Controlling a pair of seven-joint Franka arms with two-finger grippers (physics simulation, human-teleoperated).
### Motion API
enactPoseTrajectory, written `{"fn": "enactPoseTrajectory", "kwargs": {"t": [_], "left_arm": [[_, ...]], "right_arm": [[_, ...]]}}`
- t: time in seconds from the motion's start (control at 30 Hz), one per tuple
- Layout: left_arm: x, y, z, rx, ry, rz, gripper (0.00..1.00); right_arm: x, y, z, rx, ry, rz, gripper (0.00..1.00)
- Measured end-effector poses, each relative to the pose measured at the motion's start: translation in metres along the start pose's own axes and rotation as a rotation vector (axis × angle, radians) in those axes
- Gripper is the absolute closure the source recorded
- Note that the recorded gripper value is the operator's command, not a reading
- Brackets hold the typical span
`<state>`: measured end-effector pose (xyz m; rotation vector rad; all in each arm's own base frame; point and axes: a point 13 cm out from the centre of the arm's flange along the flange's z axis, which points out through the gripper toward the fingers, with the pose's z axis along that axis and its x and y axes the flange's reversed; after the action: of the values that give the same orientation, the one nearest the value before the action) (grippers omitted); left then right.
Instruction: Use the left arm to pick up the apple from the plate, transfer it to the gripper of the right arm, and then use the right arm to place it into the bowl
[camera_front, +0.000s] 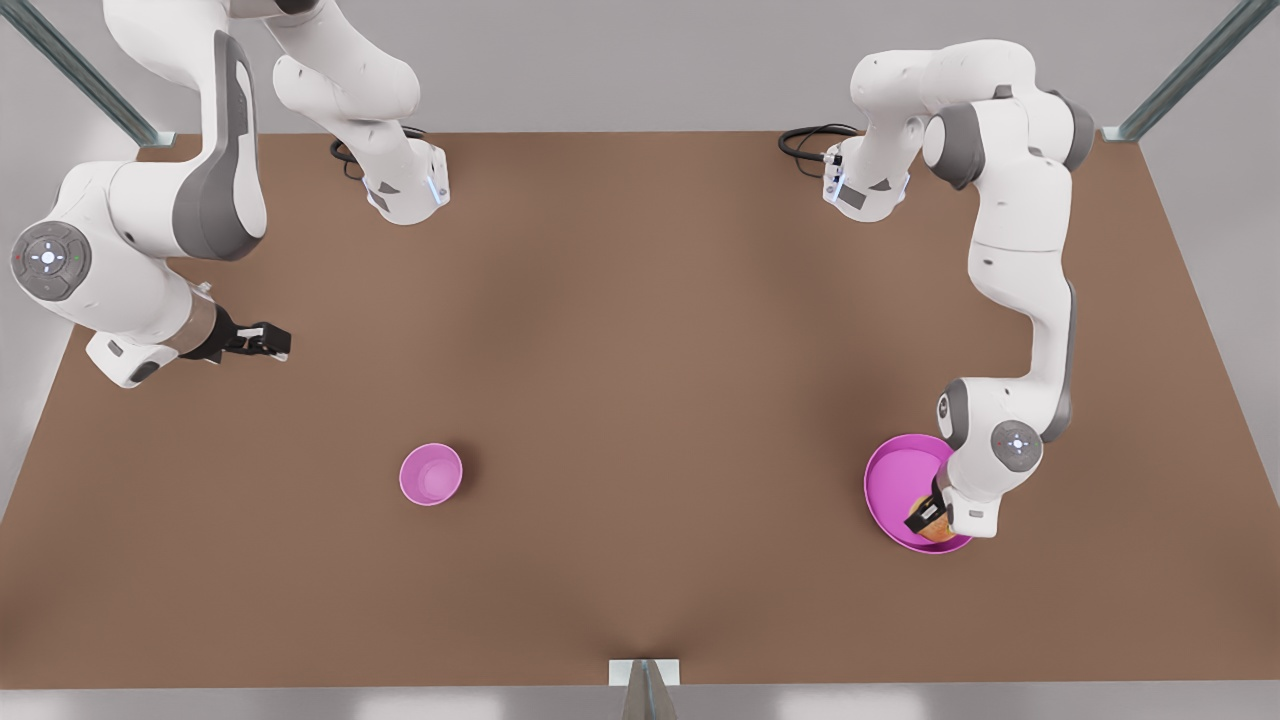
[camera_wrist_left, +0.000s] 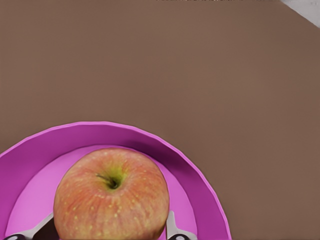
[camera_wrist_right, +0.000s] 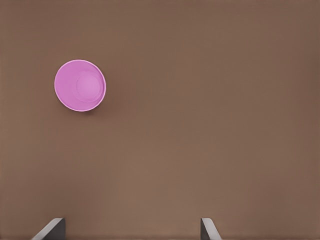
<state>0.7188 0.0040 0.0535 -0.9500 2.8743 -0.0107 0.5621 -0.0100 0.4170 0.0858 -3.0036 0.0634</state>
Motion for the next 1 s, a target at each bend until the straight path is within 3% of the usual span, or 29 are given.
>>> {"fn": "enactPoseTrajectory", "kwargs": {"t": [1.0], "left_arm": [[-0.015, -0.001, 0.013, 0.025, -0.068, 0.003, 0.00]], "right_arm": [[-0.002, 0.005, 0.009, 0.002, 0.009, -0.011, 0.00]]}}
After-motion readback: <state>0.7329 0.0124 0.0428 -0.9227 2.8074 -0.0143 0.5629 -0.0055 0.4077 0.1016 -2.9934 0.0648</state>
